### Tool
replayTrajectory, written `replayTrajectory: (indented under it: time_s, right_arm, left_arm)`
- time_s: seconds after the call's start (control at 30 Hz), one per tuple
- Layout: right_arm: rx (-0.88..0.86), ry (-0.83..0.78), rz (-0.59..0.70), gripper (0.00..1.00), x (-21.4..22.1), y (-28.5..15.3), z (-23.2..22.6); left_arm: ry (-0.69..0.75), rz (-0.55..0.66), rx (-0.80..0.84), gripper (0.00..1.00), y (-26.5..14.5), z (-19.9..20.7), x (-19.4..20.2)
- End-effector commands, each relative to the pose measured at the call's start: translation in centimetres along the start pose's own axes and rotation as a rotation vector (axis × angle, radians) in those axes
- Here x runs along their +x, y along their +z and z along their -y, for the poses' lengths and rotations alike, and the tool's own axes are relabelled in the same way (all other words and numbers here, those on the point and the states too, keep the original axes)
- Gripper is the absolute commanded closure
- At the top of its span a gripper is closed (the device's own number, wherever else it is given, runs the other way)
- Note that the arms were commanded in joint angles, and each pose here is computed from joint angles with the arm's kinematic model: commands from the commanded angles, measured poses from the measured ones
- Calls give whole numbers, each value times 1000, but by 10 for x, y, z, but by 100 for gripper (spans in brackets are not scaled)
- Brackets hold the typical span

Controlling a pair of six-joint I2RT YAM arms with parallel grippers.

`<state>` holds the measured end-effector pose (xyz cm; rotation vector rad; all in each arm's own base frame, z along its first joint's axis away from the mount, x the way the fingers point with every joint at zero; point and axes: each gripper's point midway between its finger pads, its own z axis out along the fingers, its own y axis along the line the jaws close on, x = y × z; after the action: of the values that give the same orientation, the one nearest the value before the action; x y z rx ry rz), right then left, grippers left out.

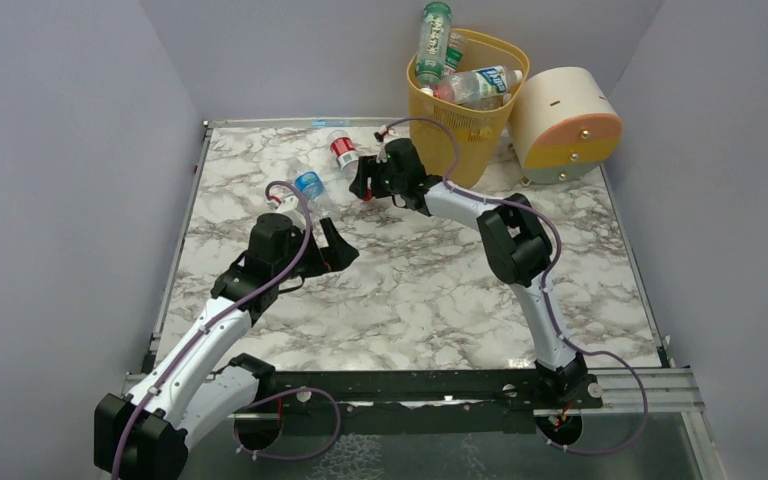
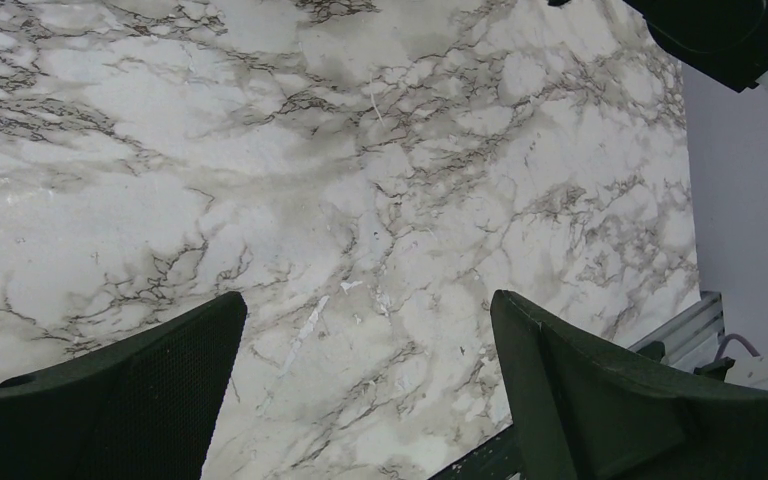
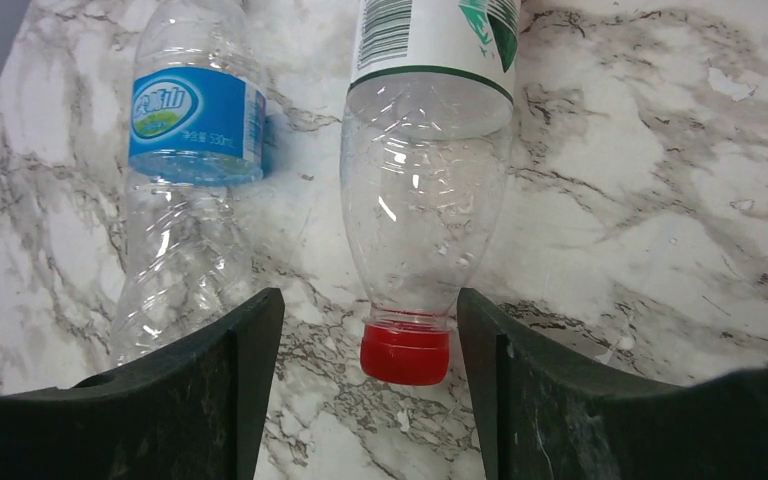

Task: Put the plastic bottles in the bin
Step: Pick up the plastic bottle at the center of the board.

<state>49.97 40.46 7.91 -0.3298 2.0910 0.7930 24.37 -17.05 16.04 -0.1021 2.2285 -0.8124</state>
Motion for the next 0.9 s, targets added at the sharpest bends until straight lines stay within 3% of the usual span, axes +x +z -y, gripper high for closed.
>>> replayTrajectory:
  time_s: [0.0, 0.3, 0.5, 0.67, 0.87]
  right_arm:
    - [116, -49, -2, 34, 7, 12, 18]
    - [162, -63, -23, 46, 19, 19, 31]
    - [128, -63, -18, 47, 20, 26, 26]
    - [118, -62, -20, 67, 16, 25, 23]
    - [91, -69, 11, 69, 0, 4, 9]
  left_arm:
    - [24, 42, -8, 1, -10, 5, -13]
    - [20, 51, -4, 1, -15, 7, -14]
    - [18, 57, 1, 1, -19, 10, -16]
    - [19, 62, 0, 1, -23, 12, -19]
    - [22, 72, 0, 1, -29, 15, -22]
